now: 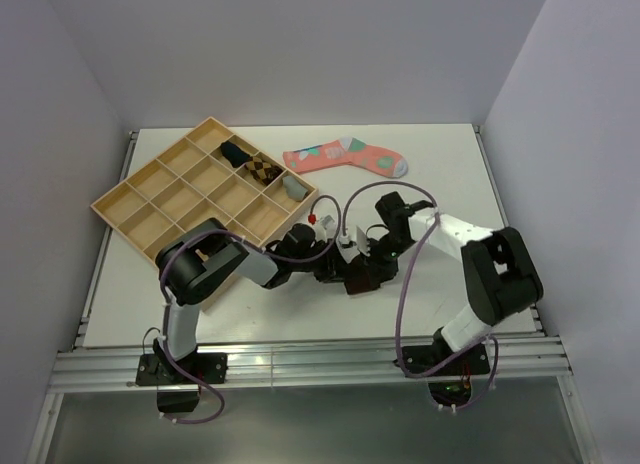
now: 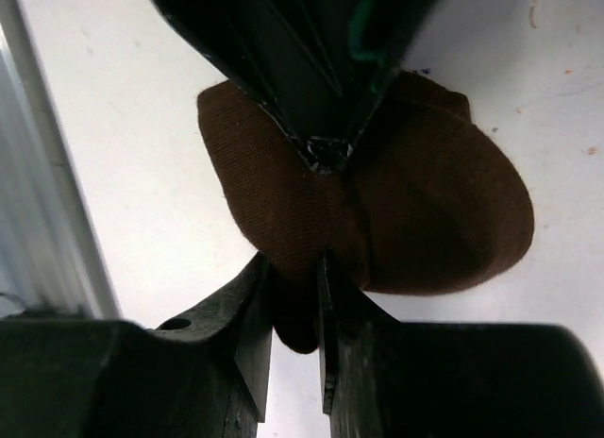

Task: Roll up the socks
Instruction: Roll the sock at the center of the board.

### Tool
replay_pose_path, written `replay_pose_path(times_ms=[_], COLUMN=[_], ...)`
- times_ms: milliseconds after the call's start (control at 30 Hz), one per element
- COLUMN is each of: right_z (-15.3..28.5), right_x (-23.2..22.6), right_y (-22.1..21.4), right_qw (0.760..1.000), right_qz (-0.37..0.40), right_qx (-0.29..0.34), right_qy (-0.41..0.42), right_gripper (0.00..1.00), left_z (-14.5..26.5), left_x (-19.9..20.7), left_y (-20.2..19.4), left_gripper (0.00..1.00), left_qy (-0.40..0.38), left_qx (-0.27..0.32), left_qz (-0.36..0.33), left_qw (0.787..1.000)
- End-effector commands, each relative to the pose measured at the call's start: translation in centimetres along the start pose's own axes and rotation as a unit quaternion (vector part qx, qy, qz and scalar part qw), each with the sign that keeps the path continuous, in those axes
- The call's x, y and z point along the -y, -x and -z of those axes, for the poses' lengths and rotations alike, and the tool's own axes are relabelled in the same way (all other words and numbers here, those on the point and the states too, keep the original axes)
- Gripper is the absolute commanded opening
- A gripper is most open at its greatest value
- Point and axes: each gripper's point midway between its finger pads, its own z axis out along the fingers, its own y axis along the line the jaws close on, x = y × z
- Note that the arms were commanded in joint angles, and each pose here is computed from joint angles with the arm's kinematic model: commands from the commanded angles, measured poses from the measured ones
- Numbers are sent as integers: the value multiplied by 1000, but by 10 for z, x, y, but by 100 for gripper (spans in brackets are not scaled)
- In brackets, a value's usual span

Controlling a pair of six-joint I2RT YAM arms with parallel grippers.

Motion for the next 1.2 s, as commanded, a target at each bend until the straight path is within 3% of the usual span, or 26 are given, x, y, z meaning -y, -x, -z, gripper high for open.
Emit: replay_pose_path(times_ms=[0, 233, 533, 833, 1167], right_z=[6, 5, 1, -5, -4], right_x=[-14, 2, 15, 18, 19], right_y=[-9, -18, -21, -23, -26], right_qw=[996, 982, 964, 953, 947], right_qz=[-57, -137, -195, -229, -246], right_qx=[-17, -52, -87, -96, -108], right_qy=[71, 116, 159, 177, 179], right_gripper=[9, 9, 10, 14, 14], left_z=[7, 36, 60, 31, 1], left_x=[-20, 0, 33, 73, 52], left_y=[3, 22, 25, 14, -7], left_gripper=[25, 29, 30, 43, 46], left_qy=[33, 15, -8, -72, -79], left_qx=[61, 173, 231, 146, 55], left_qz=[-3, -73, -211, -328, -354], left_qw=[998, 982, 950, 931, 930])
